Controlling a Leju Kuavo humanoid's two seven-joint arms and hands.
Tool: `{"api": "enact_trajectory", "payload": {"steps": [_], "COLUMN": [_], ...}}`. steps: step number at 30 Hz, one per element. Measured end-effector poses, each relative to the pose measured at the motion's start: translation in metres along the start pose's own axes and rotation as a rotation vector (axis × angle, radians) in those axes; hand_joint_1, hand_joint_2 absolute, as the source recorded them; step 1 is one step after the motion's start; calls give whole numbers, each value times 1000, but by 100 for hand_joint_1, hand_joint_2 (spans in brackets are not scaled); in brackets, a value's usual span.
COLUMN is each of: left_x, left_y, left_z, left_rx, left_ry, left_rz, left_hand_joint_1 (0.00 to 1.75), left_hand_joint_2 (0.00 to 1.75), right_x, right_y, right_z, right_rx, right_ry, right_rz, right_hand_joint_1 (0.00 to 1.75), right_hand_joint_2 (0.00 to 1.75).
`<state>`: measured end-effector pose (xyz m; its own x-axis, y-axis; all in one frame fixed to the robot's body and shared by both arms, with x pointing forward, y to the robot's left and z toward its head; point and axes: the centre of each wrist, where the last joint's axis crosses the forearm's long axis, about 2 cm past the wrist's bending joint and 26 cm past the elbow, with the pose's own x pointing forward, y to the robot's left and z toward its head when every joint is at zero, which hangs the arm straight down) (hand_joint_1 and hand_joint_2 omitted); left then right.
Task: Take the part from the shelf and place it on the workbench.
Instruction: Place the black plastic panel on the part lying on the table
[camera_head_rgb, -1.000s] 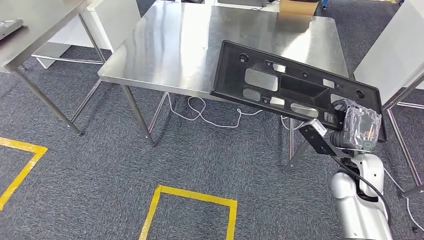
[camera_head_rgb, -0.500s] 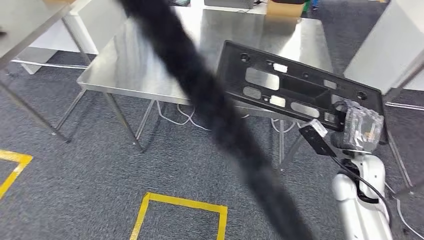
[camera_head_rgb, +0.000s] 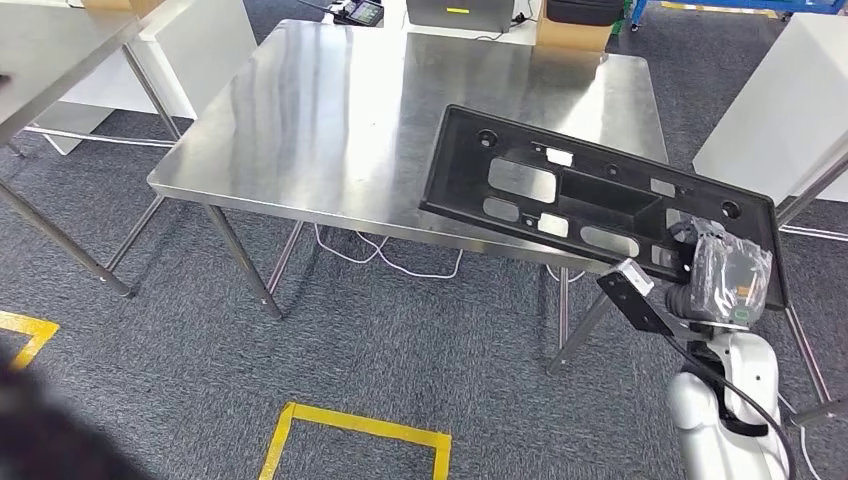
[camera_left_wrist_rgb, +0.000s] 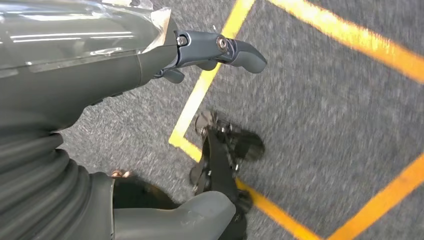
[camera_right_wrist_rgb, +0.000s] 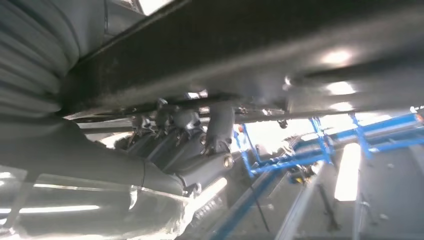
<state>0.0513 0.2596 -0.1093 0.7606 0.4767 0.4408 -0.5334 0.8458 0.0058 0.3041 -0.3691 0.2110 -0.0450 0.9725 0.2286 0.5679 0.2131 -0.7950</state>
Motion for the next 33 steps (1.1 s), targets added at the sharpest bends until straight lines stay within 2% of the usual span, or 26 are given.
{"api": "enact_trajectory", "payload": {"steps": [10, 21, 28, 33], "left_x": [2, 3, 3, 4], "left_y": [0, 1, 1, 2], "left_z": [-1, -1, -1, -2], "left_rx": [7, 10, 7, 6], "left_ry": [-5, -11, -12, -16], "left_rz": [5, 2, -1, -3], "left_hand_joint_1": [0, 0, 0, 0], "left_hand_joint_2": [175, 175, 175, 175], "right_x": [11, 12, 12, 12], "right_y": [-6, -8, -5, -3], "right_z": [-5, -19, -21, -26], "right_rx": [-22, -49, -45, -45], "right_ry": [-17, -23, -22, -10], "right_rz": [-5, 62, 218, 263], "right_hand_joint_1": [175, 175, 175, 175], "right_hand_joint_2": [175, 175, 175, 175]}}
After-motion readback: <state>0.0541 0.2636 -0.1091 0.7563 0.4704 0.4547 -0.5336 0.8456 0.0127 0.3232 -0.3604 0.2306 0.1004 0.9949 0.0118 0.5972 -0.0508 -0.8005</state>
